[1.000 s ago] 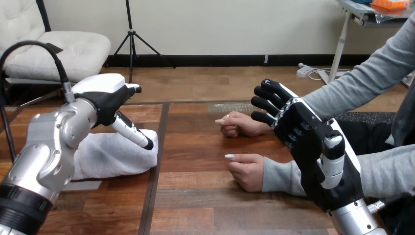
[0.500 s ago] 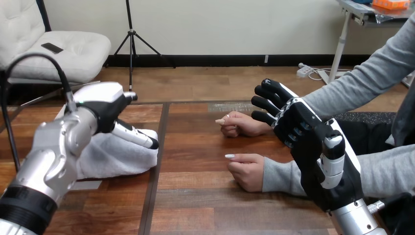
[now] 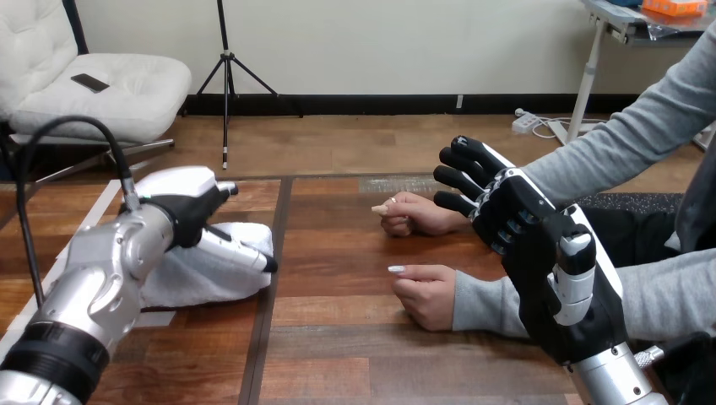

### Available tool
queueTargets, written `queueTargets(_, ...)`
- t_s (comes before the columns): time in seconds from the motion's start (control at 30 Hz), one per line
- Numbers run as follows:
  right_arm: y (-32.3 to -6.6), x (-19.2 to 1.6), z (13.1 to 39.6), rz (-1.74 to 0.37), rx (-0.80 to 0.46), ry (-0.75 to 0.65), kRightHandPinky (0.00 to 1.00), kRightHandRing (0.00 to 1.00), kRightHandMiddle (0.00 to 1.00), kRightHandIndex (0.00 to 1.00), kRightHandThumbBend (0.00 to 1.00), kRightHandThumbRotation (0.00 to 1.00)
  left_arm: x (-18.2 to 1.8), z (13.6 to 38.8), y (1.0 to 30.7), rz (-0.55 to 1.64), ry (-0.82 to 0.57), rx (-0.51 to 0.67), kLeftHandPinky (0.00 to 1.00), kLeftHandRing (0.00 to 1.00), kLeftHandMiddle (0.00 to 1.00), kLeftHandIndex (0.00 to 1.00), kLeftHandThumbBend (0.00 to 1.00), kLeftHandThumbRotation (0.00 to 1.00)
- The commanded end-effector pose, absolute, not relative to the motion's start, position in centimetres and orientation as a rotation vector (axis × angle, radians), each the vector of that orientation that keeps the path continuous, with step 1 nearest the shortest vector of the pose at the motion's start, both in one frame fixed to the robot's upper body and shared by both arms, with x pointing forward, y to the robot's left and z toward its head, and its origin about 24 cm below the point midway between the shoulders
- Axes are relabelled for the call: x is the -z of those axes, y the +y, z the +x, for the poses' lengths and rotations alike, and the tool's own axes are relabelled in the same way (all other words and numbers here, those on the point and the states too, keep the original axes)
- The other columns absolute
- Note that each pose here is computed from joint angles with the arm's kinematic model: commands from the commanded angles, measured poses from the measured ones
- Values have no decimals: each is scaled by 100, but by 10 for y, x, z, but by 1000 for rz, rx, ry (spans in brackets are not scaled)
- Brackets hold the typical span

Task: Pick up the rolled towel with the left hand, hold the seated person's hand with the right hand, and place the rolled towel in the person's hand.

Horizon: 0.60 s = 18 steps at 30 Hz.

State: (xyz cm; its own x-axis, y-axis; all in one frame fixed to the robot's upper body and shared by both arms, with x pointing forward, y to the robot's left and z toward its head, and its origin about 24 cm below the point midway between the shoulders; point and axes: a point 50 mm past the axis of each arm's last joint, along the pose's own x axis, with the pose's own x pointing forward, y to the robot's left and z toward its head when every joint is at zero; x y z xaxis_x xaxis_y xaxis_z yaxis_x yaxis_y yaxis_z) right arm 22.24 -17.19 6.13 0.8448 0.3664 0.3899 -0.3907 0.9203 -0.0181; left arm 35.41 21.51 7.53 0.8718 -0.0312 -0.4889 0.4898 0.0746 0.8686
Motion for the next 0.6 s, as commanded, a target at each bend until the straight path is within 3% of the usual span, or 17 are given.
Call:
queueTargets(0.0, -172, -80, 231, 48, -411, -487, 85, 89, 90, 88, 100, 100, -102, 372, 206, 1474, 309, 360, 100, 99, 100, 98, 100, 61)
queueTargets(0.57, -172, -80, 230, 45, -408, -492, 85, 89, 90, 88, 100, 100, -90, 377, 206, 1502, 406, 410, 100, 100, 100, 100, 100, 62)
